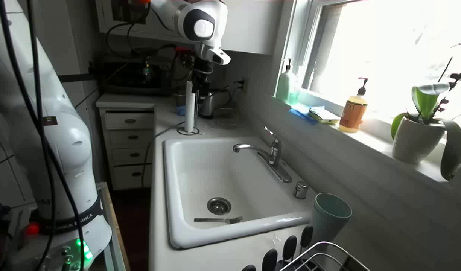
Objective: Rearrange the cups and move it to the left of the sink
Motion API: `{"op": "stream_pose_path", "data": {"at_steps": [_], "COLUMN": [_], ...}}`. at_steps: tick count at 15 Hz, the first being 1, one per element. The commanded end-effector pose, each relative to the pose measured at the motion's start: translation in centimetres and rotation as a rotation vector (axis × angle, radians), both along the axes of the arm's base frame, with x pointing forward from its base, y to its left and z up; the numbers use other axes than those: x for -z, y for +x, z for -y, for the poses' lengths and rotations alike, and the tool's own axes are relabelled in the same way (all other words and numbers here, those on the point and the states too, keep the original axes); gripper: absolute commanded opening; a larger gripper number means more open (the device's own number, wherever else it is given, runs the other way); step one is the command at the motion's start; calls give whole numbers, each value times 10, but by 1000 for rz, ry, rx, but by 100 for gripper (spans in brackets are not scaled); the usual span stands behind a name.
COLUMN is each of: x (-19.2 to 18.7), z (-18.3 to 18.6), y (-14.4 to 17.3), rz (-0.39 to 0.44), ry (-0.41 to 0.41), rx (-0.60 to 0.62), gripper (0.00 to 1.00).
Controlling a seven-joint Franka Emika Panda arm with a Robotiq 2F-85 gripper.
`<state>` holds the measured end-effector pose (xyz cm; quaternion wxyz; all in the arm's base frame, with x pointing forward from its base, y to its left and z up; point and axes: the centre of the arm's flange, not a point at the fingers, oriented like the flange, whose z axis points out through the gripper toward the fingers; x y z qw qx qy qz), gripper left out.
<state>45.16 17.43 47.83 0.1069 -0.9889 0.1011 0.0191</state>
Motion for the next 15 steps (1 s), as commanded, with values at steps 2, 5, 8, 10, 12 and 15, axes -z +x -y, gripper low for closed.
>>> {"op": "stream_pose_path", "data": {"at_steps": [2,5,8,10,12,15], "x": [0,-7,-13,-17,-18,-17], "z": [0,37,94,137,177,226], "y": [0,13,20,21,21,22], "rz": [0,2,3,19,97,133], "ry": [0,-30,-110,-193,-290,-324], "rx": [0,51,100,96,84,28], "gripper": [100,100,100,100,100,100]}}
